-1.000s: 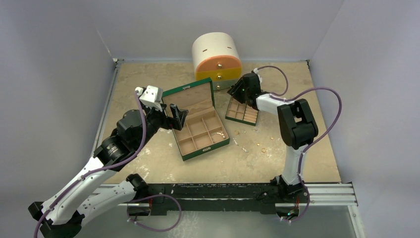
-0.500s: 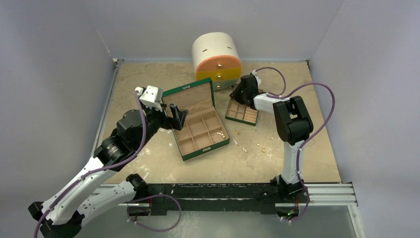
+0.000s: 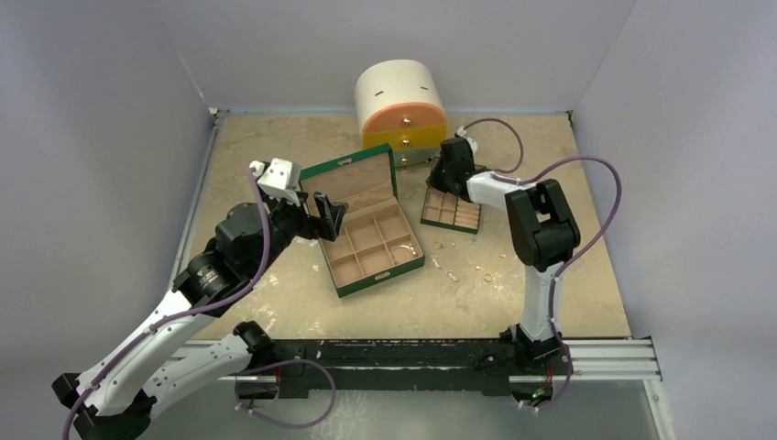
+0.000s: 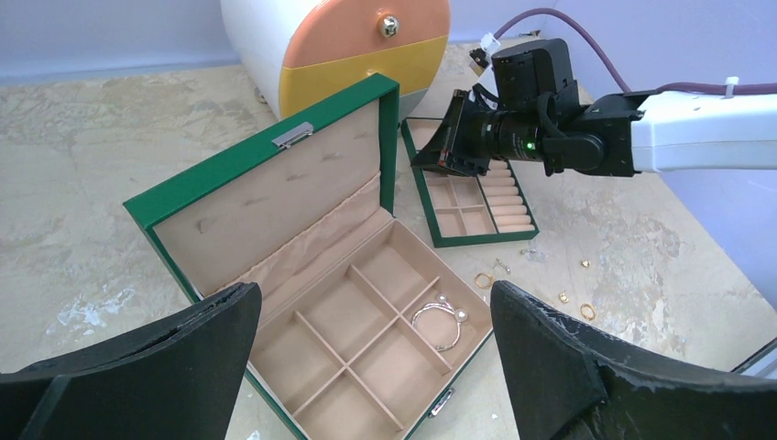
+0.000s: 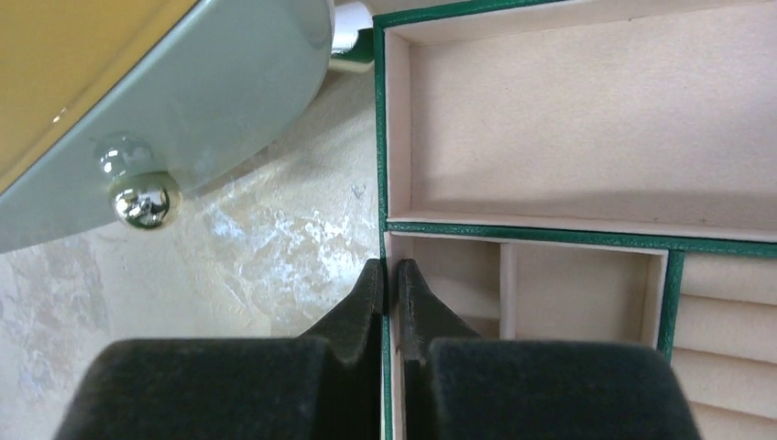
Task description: Organize the mixed jewelry
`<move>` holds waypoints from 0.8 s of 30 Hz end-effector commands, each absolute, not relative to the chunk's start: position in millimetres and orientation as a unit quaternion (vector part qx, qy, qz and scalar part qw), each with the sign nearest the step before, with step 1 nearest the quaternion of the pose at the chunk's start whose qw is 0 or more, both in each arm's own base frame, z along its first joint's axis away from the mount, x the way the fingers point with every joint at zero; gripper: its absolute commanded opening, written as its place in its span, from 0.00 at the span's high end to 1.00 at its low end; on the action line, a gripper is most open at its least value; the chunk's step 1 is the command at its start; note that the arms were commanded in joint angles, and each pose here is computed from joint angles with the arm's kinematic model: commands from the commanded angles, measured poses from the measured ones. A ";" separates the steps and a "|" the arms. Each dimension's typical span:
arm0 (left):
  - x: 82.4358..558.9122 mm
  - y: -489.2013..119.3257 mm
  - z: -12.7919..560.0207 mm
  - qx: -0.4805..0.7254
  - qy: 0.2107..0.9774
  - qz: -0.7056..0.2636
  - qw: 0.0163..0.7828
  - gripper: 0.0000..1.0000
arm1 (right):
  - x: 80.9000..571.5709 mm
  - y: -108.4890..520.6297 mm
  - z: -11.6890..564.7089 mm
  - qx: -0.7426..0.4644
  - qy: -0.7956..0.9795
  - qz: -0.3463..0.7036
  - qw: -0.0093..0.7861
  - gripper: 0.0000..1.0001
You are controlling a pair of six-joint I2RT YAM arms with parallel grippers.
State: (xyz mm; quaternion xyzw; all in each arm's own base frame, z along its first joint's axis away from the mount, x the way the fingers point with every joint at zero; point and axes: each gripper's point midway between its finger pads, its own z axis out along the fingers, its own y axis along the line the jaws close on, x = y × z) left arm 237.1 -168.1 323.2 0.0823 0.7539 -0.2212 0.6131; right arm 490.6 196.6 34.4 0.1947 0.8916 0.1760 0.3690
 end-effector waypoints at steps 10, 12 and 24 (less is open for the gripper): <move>239.3 -167.1 330.1 0.077 0.745 -0.221 0.624 0.04 | 477.9 172.3 117.1 0.119 0.886 0.122 0.431 1.00; 239.4 -166.9 329.8 0.077 0.746 -0.220 0.624 0.04 | 475.9 170.0 127.6 0.112 0.882 0.121 0.441 1.00; 239.9 -163.0 331.2 0.070 0.744 -0.215 0.628 0.04 | 440.4 159.0 182.0 0.044 0.858 0.129 0.494 1.00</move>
